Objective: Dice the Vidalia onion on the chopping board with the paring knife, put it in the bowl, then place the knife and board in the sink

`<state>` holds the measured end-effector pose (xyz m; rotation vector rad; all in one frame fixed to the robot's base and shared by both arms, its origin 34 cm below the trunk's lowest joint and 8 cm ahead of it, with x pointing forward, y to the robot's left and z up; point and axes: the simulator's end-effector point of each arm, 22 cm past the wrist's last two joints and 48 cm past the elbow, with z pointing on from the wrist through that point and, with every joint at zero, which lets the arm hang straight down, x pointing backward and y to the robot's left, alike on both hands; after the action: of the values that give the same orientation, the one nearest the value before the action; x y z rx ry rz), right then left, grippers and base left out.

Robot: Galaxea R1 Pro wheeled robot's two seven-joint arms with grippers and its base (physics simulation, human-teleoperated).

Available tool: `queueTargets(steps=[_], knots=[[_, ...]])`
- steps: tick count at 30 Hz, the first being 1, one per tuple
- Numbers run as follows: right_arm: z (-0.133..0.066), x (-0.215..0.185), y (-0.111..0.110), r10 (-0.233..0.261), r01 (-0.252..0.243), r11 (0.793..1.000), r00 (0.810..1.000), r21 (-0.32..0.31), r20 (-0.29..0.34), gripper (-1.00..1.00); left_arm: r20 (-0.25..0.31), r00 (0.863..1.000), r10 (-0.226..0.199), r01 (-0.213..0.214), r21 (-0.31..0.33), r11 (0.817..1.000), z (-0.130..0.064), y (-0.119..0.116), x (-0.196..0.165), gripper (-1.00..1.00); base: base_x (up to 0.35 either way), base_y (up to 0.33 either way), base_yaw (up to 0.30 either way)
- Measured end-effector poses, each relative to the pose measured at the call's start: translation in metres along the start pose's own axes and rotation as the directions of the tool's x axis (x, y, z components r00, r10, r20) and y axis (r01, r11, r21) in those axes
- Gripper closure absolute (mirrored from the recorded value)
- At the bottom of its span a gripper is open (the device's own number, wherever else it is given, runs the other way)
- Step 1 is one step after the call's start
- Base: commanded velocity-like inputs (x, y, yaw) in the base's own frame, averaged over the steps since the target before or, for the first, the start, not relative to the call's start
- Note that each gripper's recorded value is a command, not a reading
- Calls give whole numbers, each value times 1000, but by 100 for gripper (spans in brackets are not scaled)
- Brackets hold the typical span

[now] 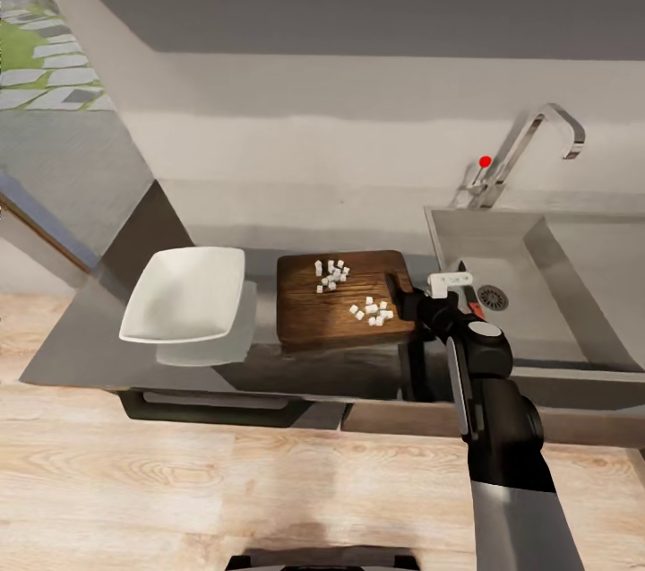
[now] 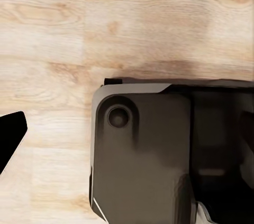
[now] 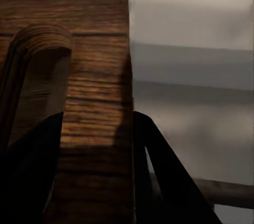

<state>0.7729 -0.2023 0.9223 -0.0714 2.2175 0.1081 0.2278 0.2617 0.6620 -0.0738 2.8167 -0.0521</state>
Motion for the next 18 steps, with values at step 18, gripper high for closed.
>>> queueTargets(steps=[18], knots=[[-12,-15,-5,4,-4,1000,1000,16,13,100,29,1000,1,-1,2,1000,0,-1,-10,-100,0,4,0]])
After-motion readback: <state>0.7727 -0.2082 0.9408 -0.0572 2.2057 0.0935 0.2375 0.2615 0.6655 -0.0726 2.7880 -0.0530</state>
